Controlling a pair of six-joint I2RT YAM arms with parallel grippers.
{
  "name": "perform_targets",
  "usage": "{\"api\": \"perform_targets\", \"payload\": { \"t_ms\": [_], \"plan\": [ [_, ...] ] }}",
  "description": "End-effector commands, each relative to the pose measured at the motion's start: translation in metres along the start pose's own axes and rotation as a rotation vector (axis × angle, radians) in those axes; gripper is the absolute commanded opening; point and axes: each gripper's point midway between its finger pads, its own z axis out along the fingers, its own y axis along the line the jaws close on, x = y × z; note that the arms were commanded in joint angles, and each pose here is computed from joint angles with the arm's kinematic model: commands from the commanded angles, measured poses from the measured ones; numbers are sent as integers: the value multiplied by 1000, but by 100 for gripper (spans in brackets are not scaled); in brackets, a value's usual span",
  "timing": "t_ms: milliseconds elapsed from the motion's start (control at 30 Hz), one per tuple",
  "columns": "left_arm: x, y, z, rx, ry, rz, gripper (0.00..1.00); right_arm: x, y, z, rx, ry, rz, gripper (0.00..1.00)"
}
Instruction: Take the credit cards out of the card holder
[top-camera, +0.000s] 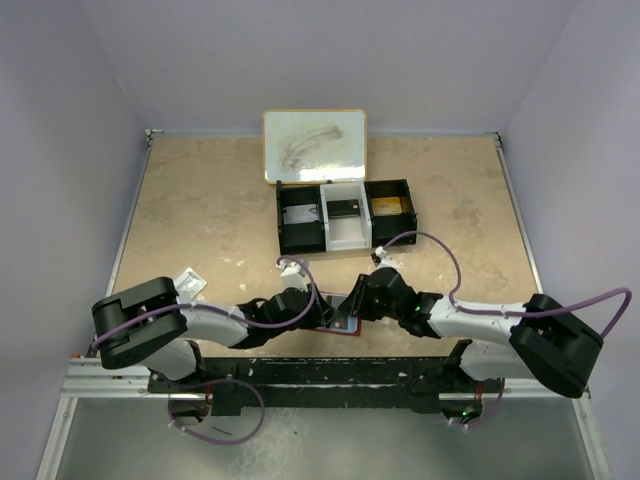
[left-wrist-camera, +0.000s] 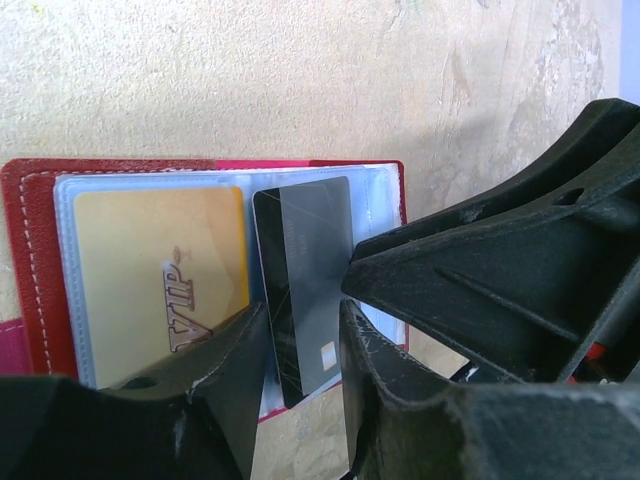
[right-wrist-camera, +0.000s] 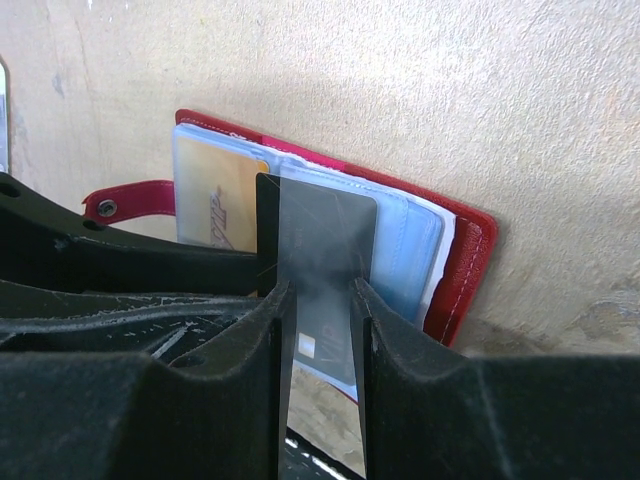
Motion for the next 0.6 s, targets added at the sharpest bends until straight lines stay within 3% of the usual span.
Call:
{"api": "perform_targets", "payload": {
  "t_ms": [0, 233, 567],
  "plan": [
    [-4, -6, -3, 44, -21, -41, 30, 18, -32, 1, 96, 48, -1, 32],
    [-11, -14, -7, 102, -58, -85, 19, 19, -31, 1, 89, 53, 2, 32],
    [-14, -35, -10, 241, -72, -175, 18, 24, -33, 2, 76, 63, 23, 32]
  ]
}}
